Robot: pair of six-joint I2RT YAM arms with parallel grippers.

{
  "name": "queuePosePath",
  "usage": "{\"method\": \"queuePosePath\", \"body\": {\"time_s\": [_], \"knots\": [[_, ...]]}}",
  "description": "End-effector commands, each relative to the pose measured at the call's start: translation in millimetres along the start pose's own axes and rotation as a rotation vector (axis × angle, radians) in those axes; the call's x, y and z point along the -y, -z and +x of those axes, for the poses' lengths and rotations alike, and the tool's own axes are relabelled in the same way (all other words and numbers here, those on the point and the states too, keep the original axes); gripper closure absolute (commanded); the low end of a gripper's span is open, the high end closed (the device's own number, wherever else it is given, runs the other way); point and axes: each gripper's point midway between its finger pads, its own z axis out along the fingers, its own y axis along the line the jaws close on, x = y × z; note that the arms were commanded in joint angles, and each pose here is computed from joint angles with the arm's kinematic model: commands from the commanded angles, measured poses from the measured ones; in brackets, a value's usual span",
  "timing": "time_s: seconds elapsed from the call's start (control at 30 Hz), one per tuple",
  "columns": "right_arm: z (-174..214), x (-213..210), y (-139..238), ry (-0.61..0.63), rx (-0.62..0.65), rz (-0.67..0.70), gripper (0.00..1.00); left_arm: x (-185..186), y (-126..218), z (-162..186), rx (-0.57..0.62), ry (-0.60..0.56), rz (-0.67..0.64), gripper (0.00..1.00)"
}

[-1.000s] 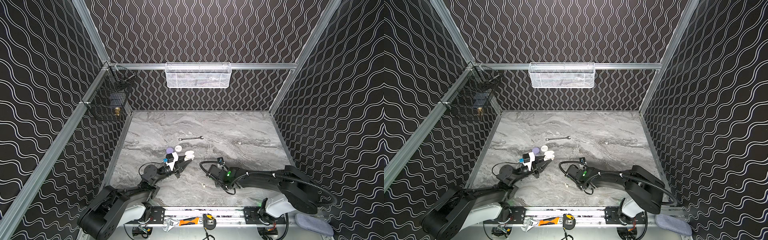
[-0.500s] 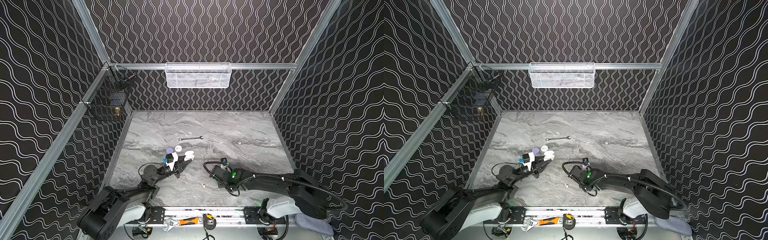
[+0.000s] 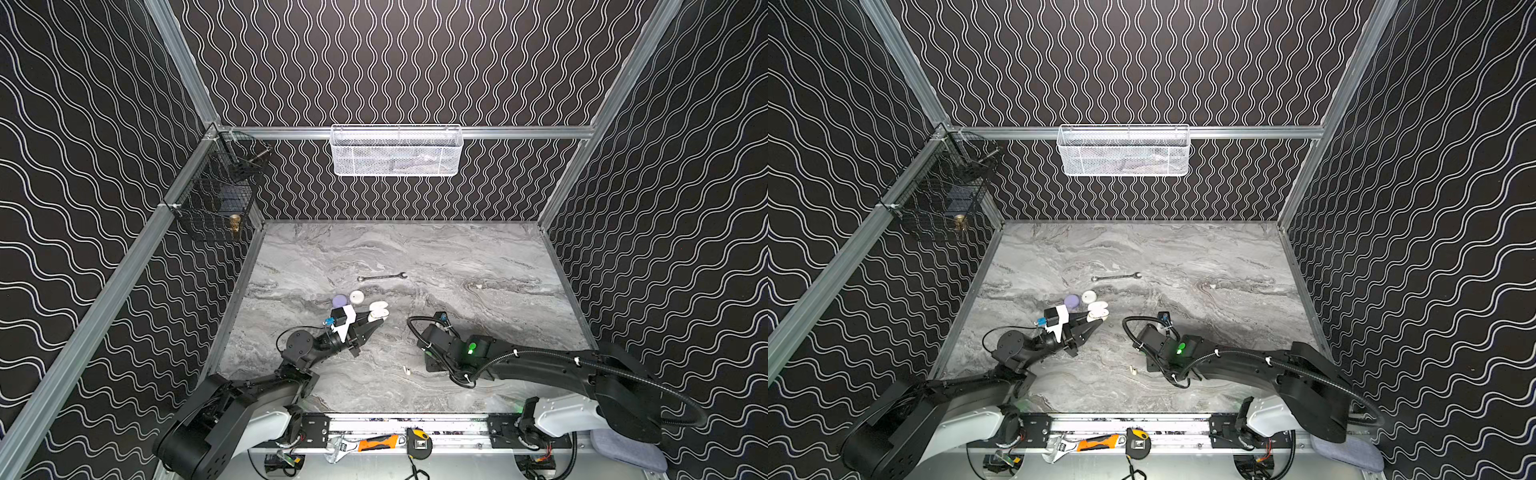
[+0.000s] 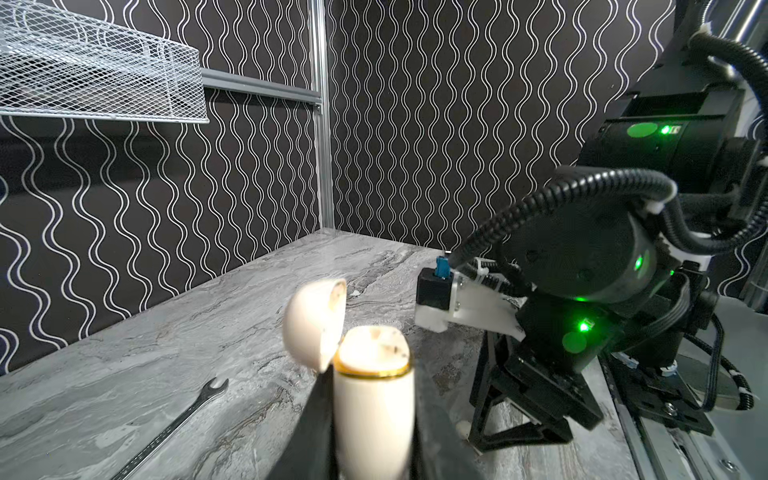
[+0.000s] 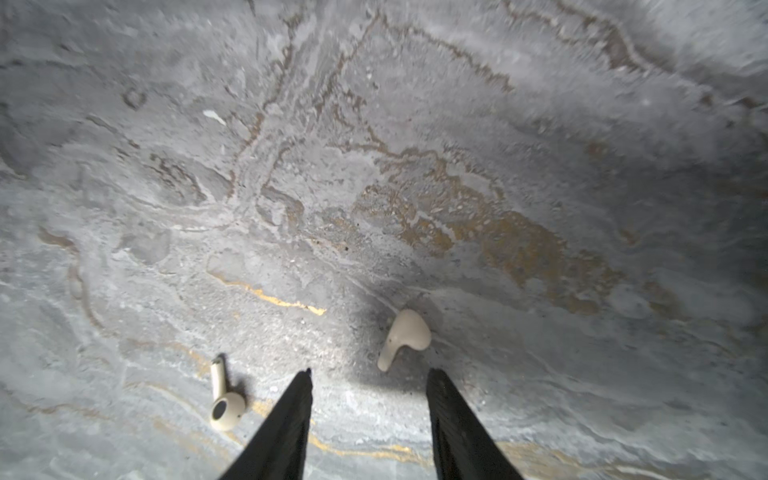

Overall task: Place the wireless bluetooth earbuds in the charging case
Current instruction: 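Lower the right gripper onto one cream earbud and close on it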

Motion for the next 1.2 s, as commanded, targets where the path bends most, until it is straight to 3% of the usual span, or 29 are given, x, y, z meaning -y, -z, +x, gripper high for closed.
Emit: {"method": "queuePosePath", "body": {"time_s": [0.0,0.67,1.17], "knots": [[0,0,-6,-0.045,-0.007,0.032,0.52,-1,0,-3,0.012,-0.018,-0.005,1.00],[2,16,-26,-0.050,-0.016,0.153,0.51,0,0,-4,0.018,-0.015,0.001,1.00],[2,20,-29,-0.041,-0.026,0.177,0.59,-1,-2,-4,0.019,-0.008,0.003,1.00]]}}
